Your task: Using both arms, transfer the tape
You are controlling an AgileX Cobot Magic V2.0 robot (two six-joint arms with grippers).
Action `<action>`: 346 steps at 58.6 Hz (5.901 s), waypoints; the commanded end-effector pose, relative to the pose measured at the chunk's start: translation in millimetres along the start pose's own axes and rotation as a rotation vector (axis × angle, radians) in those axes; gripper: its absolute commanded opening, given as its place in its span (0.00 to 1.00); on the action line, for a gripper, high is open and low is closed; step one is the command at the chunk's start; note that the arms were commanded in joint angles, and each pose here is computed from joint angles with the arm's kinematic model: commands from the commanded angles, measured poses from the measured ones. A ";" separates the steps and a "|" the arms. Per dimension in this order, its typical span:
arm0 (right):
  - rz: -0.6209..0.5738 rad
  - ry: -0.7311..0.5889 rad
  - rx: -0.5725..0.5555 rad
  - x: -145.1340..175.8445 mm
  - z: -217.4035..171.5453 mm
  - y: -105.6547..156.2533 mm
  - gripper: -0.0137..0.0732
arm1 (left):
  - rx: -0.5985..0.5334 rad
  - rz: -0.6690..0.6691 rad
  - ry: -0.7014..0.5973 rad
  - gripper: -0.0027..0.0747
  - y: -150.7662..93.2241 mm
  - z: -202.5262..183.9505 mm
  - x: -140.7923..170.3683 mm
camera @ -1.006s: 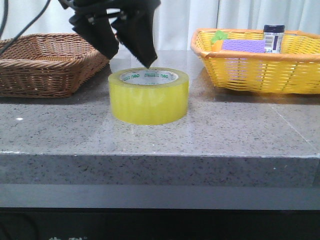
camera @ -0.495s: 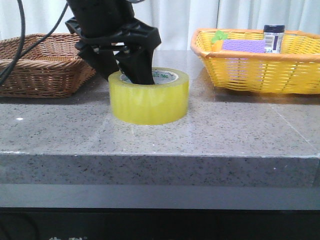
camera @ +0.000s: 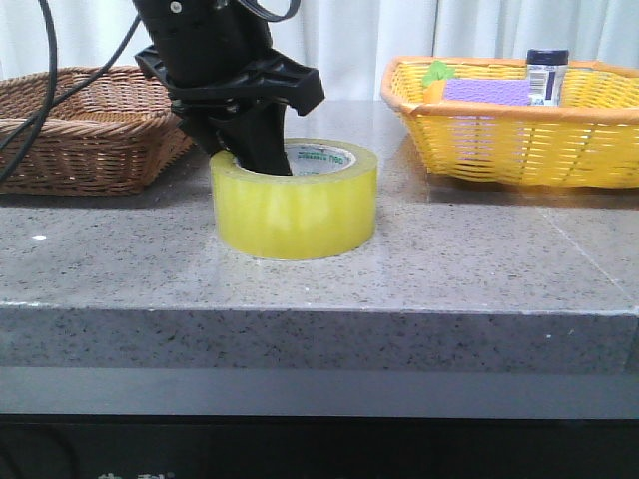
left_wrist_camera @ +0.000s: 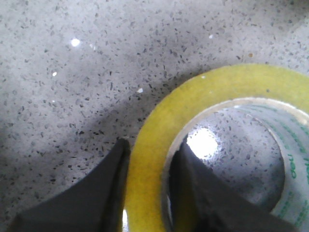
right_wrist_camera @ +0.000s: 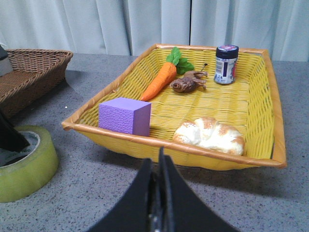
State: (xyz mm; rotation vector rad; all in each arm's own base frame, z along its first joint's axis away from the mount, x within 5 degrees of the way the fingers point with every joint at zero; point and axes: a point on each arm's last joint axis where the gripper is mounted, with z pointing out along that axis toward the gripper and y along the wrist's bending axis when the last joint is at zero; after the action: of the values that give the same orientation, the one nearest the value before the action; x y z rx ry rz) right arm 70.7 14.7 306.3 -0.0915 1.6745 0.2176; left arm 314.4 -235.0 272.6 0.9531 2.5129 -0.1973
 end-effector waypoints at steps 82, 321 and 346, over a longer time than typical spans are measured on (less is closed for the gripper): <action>-0.014 -0.094 0.005 -14.6 -1.5 0.3 0.08 | -0.289 -0.529 -0.251 0.09 194.8 -91.1 25.4; -0.013 -0.090 0.004 -14.2 -1.5 0.3 0.08 | -0.522 -0.493 -0.996 0.01 2.2 -78.7 349.5; -0.052 -0.078 0.010 -8.9 -0.2 -0.5 0.08 | -0.522 -0.493 -0.996 0.01 2.2 -78.7 349.5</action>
State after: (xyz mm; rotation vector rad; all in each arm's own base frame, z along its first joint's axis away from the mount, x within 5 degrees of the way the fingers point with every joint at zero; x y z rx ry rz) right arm 70.6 14.6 304.5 -0.0973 1.6802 0.2118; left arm 55.1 -3.2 189.3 -0.0227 1.7239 -0.0992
